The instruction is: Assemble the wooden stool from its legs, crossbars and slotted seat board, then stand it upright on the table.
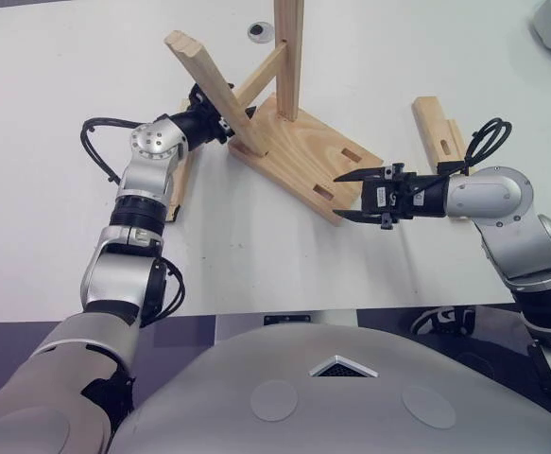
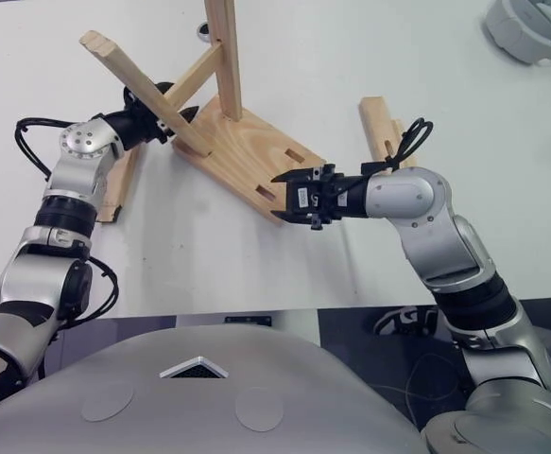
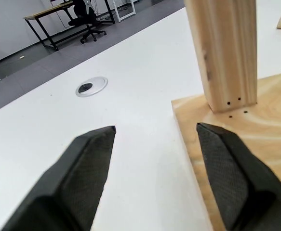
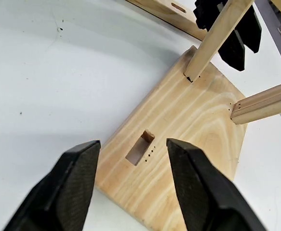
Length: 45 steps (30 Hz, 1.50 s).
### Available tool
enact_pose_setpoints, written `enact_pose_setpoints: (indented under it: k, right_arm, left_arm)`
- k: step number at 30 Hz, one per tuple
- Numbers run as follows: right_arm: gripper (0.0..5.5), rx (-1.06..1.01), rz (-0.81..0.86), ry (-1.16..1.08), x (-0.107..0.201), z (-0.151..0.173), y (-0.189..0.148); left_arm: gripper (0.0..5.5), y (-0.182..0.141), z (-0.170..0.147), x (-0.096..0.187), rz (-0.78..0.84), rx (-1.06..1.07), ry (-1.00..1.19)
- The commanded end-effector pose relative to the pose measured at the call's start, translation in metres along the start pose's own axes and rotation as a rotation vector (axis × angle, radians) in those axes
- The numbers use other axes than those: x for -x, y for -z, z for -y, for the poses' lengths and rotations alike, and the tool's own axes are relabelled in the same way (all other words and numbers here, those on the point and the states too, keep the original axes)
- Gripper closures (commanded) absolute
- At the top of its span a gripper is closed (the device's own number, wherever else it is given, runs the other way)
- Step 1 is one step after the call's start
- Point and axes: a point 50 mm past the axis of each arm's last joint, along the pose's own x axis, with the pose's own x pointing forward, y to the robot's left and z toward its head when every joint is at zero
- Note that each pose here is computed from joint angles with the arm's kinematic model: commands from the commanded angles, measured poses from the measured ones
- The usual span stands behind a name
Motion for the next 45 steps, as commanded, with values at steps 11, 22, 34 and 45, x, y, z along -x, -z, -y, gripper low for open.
enact_pose_setpoints:
  k: [11, 22, 34, 45]
  right_arm:
    - [2.89, -0.147, -0.254, 0.554, 0.007, 0.063, 0.087]
    - [2.89, -0.237, -0.121, 0.382, -0.003, 0.042, 0.097]
    - [2.89, -0.195, -0.094, 0.227, 0.006, 0.014, 0.076]
    - [2.89, -0.198, -0.061, 0.438, 0.014, 0.025, 0.064]
  left_arm:
    - [2.38, 0.004, 0.022, 0.081, -0.115, -0.047, 0.044]
    - [2.38, 0.023, 0.054, 0.048, -0.305, 0.014, 0.14]
    - [2.38, 0.014, 0.049, 0.008, -0.179, 0.019, 0.18]
    - [2.38, -0.012, 0.036, 0.026, -0.039, 0.107, 0.093]
